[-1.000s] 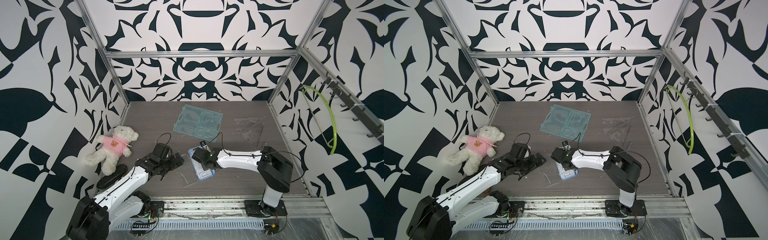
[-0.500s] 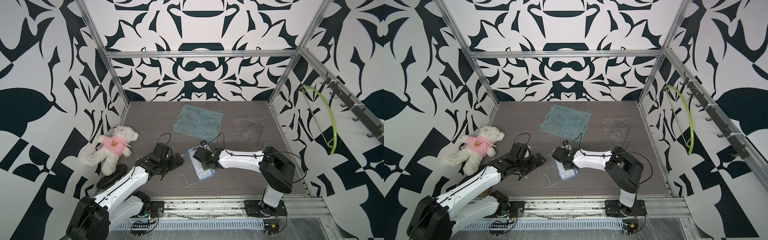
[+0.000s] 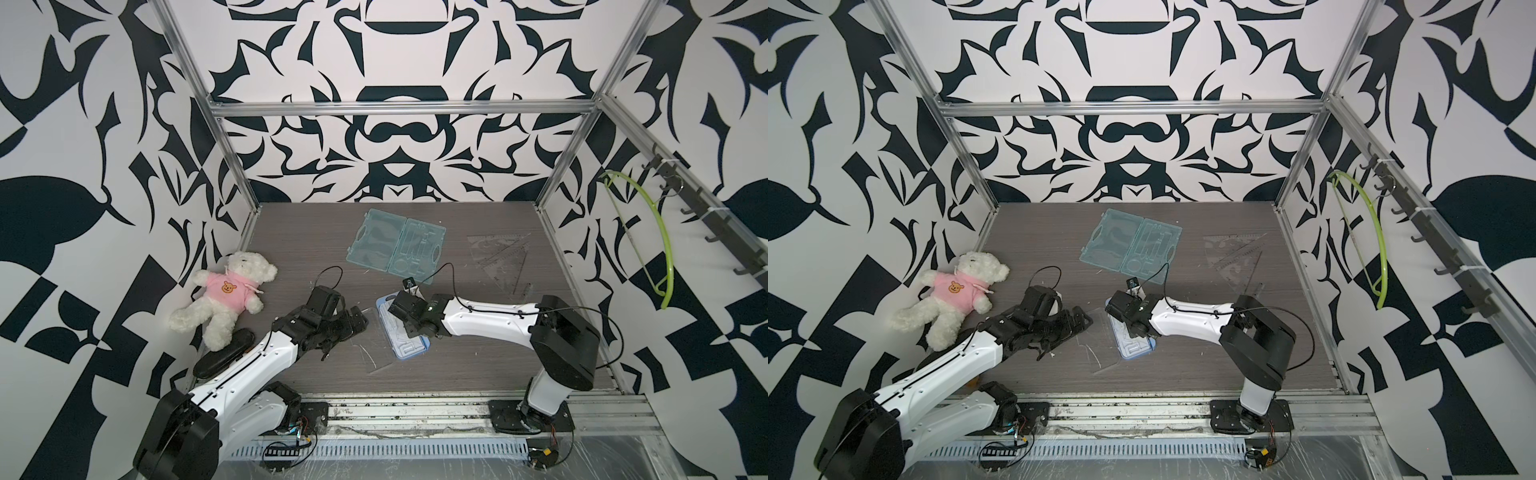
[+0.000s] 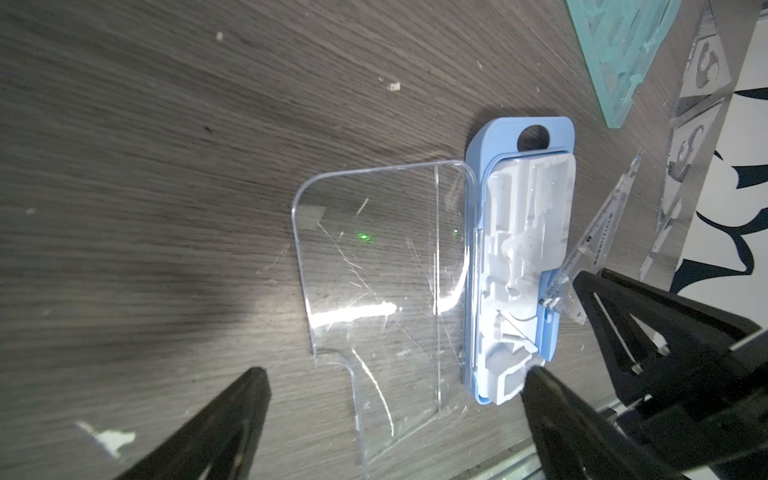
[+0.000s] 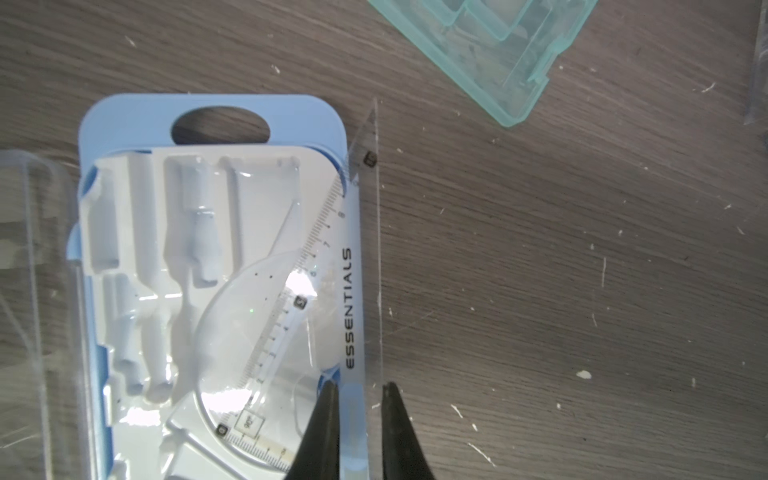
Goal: Open the ruler set and take out the ruler
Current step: Pick up the ruler from the ruler set box, then place the ruler at the center of the board.
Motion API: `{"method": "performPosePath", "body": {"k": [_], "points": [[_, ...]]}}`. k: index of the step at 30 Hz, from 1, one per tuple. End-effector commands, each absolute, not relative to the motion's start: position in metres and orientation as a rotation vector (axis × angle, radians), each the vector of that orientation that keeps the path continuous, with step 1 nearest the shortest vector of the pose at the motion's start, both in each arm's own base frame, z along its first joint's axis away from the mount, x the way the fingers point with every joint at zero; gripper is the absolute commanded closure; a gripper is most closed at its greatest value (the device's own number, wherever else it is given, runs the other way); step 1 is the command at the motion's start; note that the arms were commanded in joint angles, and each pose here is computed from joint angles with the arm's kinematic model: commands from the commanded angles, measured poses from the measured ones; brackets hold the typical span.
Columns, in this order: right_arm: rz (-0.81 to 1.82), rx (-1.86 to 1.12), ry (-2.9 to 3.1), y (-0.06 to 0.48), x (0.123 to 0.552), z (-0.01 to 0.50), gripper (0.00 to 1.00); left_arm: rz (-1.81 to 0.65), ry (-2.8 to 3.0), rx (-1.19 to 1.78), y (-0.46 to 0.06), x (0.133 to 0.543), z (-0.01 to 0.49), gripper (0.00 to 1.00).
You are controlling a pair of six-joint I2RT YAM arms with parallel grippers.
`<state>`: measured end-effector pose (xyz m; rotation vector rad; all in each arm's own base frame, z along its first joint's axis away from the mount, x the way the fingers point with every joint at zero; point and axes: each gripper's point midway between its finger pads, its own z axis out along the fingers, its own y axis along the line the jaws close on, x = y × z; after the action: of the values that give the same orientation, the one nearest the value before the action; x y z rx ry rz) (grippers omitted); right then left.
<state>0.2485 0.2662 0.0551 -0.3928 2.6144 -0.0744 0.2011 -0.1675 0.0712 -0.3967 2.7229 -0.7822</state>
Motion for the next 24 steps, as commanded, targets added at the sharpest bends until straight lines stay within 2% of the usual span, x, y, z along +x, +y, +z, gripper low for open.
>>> {"method": "performPosePath", "body": {"k": [1,5,10,15,17,24], "points": [[-0.067,-0.359,2.584,0.261,0.254,0.073,0.88,-0.79,2.711,-0.366,-0.171,0.206,0.078,0.01],[-0.056,-0.262,2.601,0.24,0.262,0.078,0.88,-0.774,2.695,-0.317,-0.173,0.209,0.082,0.01],[-0.024,-0.041,2.656,0.182,0.276,0.078,0.89,-0.657,2.614,-0.063,-0.196,0.22,0.112,0.01],[-0.005,0.243,2.714,0.115,0.279,0.07,0.89,-0.555,2.558,0.254,-0.251,0.229,0.132,0.01],[-0.018,0.327,2.726,0.094,0.276,0.066,0.88,-0.516,2.575,0.363,-0.275,0.23,0.124,0.01],[-0.081,0.511,2.762,0.049,0.276,0.048,0.88,-0.535,2.576,0.608,-0.346,0.226,0.112,0.01]]}}
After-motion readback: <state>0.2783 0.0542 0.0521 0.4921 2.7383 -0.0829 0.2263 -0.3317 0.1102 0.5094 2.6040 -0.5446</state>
